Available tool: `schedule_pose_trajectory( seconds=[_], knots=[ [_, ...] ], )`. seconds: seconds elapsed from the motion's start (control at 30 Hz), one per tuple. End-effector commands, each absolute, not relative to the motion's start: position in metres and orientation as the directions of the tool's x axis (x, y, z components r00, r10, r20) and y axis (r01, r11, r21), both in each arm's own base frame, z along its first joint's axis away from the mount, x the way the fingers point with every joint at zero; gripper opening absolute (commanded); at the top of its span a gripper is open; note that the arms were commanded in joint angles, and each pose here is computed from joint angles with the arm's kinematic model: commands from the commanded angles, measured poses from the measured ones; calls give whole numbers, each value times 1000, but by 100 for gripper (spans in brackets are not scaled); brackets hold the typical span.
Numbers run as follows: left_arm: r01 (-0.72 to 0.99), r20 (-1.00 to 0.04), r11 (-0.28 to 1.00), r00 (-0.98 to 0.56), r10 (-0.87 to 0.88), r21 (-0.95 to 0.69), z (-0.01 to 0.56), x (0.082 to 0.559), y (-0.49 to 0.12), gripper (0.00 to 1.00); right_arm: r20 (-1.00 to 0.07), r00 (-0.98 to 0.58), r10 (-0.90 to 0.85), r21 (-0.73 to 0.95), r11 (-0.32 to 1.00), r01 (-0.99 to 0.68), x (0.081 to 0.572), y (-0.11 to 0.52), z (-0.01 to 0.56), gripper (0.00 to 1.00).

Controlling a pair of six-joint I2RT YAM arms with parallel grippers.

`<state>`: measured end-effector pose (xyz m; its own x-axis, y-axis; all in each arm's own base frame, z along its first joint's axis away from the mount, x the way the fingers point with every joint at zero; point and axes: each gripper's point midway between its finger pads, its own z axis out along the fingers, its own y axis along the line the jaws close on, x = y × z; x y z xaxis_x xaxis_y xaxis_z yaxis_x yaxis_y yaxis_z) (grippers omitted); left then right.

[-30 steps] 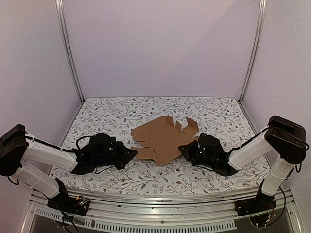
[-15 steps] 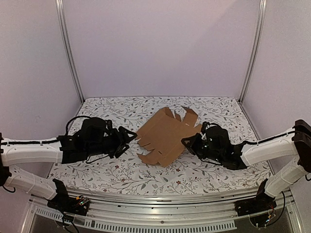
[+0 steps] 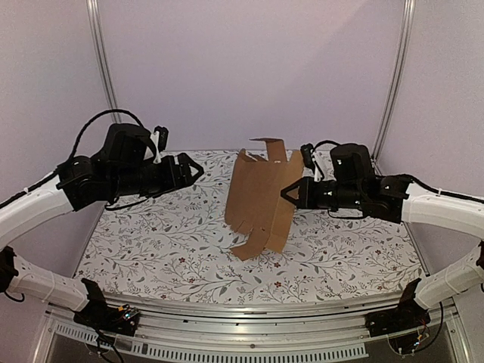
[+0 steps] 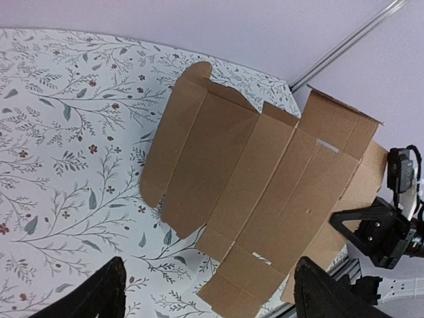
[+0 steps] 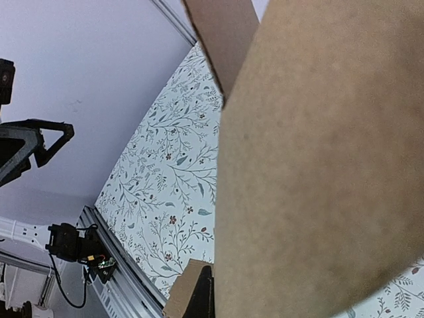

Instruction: Fold the paper box

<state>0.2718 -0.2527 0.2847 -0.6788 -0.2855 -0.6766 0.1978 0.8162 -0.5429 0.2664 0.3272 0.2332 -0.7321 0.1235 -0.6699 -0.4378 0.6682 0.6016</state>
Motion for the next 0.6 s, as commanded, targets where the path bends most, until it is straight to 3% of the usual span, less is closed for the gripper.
schedule_pose_trajectory(
  seconds=[0.0, 0.33, 0.57],
  knots=[
    [283, -743, 896, -665, -75, -343, 287, 268, -235, 86, -714, -668, -210, 411, 647, -642, 238, 320, 252, 0],
    [483, -820, 845, -564, 100, -229, 336, 254, -240, 87, -663, -565, -492, 309, 508, -804, 198, 307, 312, 0],
    [634, -857, 755, -473, 205, -169, 349, 241, -254, 90, -574, -570, -588, 277, 515, -811, 189, 292, 310, 0]
  ],
)
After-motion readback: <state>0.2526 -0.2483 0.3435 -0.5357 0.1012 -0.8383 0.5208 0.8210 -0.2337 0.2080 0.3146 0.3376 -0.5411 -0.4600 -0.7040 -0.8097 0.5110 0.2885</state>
